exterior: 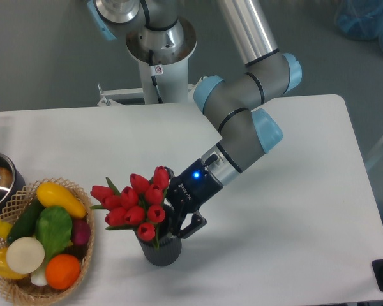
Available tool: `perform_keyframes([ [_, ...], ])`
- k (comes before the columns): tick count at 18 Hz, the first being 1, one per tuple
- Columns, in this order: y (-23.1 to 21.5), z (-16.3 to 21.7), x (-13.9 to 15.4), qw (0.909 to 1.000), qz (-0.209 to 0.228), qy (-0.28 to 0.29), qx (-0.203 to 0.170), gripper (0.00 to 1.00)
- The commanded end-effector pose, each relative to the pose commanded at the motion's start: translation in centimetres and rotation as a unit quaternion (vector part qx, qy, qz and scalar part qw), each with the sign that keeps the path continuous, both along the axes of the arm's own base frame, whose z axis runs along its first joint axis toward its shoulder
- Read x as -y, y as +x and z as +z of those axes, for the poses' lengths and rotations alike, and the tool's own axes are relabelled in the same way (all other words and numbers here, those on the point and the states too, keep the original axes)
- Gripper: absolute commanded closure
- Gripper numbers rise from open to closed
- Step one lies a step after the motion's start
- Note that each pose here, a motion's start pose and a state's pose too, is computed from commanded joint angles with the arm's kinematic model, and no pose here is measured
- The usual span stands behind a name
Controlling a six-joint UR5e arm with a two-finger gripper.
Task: Pick up the flowers from the vase
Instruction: 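Close the gripper on the tulip stems at the vase rim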
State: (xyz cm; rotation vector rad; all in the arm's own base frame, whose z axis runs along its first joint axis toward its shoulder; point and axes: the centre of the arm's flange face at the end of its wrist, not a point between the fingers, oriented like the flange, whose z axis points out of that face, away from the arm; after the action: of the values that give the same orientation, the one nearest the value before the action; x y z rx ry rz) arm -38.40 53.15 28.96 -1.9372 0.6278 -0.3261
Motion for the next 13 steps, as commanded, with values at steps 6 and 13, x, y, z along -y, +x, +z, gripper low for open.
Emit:
perform_keyframes([
  [6,0.18,-0.06,0.06,1.0000,0.000,0.004,0.005,0.37],
  [13,0.00,0.02,0.21,0.9999,0.002,0.009,0.009,0.52],
])
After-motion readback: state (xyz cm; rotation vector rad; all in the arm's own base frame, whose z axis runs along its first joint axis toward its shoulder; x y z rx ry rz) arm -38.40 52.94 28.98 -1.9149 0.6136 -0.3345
